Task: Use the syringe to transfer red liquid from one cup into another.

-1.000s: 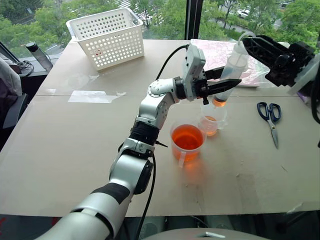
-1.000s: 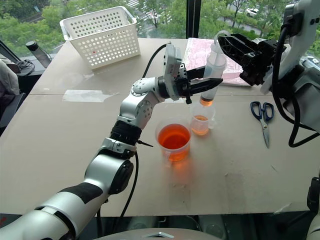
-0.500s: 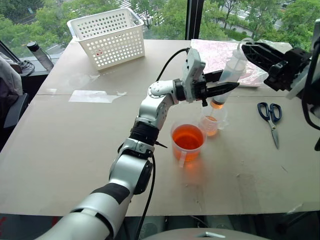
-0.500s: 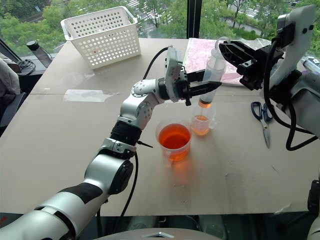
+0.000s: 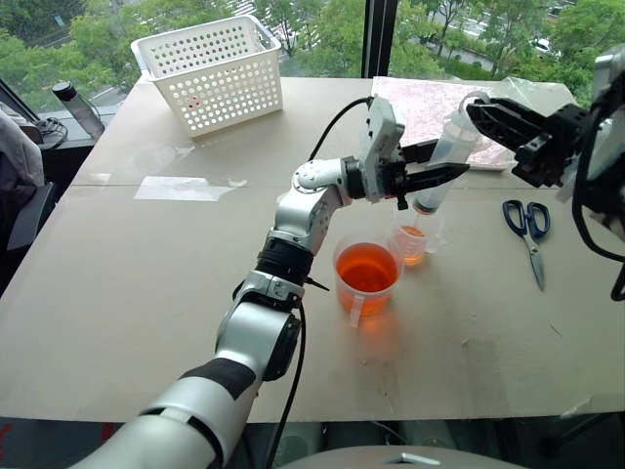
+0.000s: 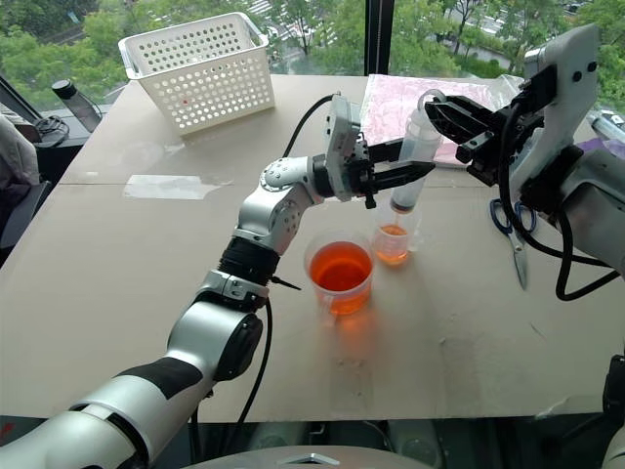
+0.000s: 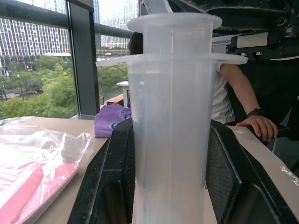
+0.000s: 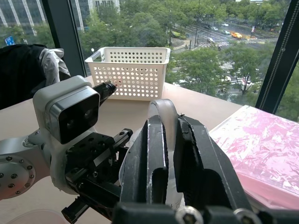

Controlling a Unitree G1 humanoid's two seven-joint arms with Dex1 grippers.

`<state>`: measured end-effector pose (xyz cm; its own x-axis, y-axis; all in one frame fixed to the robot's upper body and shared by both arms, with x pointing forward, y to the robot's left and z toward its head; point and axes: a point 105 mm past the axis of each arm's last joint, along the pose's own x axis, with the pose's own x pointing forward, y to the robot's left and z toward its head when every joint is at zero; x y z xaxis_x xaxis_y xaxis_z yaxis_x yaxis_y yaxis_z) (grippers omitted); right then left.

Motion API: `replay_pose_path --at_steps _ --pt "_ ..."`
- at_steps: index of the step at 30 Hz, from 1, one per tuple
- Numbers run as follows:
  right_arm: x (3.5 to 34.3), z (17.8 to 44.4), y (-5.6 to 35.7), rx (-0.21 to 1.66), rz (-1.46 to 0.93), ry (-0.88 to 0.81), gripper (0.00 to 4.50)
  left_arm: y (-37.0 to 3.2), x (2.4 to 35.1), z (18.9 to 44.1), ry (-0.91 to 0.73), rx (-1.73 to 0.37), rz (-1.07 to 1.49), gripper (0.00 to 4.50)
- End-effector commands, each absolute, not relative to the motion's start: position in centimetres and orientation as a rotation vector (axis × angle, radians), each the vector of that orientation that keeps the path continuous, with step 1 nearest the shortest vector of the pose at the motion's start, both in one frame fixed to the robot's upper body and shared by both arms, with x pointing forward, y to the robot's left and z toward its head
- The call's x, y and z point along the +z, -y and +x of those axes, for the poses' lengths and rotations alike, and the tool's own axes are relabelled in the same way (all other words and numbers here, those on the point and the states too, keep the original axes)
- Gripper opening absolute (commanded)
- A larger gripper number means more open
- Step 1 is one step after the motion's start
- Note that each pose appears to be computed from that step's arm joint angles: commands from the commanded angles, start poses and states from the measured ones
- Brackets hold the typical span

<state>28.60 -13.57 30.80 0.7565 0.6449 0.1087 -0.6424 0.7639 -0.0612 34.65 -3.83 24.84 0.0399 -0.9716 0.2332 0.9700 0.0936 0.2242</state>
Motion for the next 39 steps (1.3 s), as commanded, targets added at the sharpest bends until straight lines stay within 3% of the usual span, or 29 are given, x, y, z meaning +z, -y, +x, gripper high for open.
replay_pose_path --at_steps 1,5,10,13,26,34,39 --pt "28.8 28.3 12.9 0.74 -0.06 0.03 0.02 3.7 27.6 33.9 0.49 -1.484 -0.008 1.41" --pt "30.1 28.8 13.2 0.713 -0.05 0.104 0.02 3.7 27.6 33.9 0.491 -1.482 -0.005 1.41" --pt "32.1 27.2 12.5 0.829 0.045 0.183 2.13 3.6 27.7 34.0 0.491 -1.477 -0.003 1.41" --pt "32.3 26.8 12.8 0.852 0.085 0.21 3.64 3.4 27.8 34.0 0.493 -1.469 -0.003 1.41" --pt "34.2 25.5 13.9 0.895 0.264 0.354 3.64 0.9 31.9 33.4 0.595 -1.386 -0.01 1.41" --pt "32.1 26.0 16.1 0.799 0.218 0.239 3.64 -3.9 35.7 33.1 0.589 -1.209 0.039 1.41" --pt "28.7 26.2 19.0 0.705 0.142 0.044 3.64 -8.6 35.6 34.9 0.399 -0.975 0.095 1.41"
